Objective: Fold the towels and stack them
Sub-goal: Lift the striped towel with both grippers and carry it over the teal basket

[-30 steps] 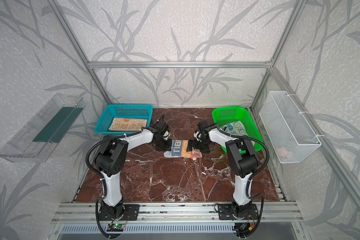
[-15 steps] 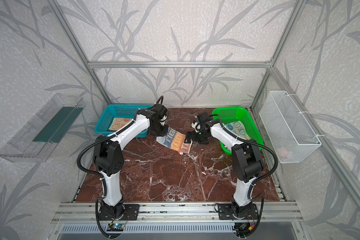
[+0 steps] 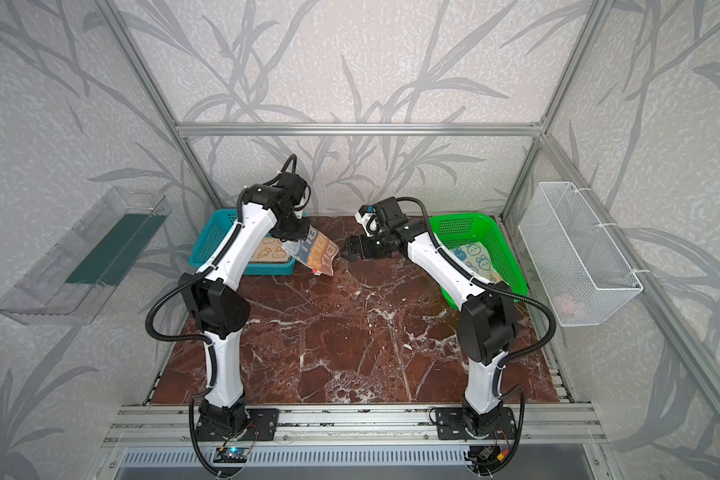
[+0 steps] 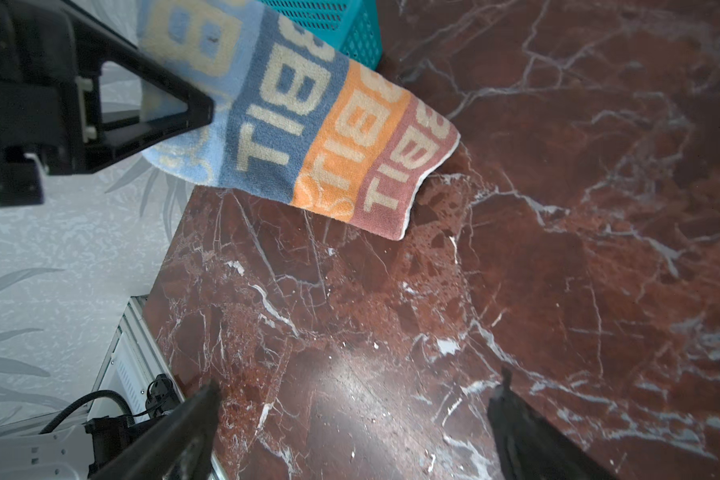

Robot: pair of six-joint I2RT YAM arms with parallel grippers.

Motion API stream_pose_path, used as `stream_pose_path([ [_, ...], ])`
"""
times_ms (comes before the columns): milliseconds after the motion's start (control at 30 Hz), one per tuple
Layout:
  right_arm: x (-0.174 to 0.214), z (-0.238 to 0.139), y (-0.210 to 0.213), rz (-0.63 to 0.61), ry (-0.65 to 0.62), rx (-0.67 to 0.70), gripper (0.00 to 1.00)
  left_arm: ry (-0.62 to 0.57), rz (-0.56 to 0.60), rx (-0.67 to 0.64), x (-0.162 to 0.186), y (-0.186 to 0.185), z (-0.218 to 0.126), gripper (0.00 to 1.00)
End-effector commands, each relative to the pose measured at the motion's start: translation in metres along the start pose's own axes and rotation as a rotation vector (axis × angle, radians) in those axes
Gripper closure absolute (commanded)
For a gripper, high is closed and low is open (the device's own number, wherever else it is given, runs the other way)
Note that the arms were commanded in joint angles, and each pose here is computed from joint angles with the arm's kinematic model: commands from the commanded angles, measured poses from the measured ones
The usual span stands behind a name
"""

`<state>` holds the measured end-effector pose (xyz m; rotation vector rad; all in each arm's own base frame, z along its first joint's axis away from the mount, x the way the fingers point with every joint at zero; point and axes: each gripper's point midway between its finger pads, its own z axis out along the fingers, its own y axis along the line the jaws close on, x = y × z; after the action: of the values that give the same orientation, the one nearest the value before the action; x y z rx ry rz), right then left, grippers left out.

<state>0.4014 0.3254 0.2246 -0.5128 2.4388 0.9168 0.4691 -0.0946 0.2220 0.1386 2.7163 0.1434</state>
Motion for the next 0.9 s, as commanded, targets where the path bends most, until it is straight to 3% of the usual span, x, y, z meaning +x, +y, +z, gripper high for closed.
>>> stream_pose_path([
  [0, -0.011, 0.017, 0.007, -0.042, -0.019, -0.005, 0.01, -0.001, 0.011, -0.066, -0.008, 0.025, 0.0, 1.0],
  [433, -0.018, 0.076, 0.022, -0.072, 0.044, -0.014, 0.01, -0.104, -0.119, -0.033, -0.033, 0.079, -0.011, 1.0],
  [867, -0.017, 0.101, 0.016, -0.043, 0.09, 0.013, 0.01, 0.051, -0.192, 0.02, -0.001, 0.122, 0.056, 1.0],
])
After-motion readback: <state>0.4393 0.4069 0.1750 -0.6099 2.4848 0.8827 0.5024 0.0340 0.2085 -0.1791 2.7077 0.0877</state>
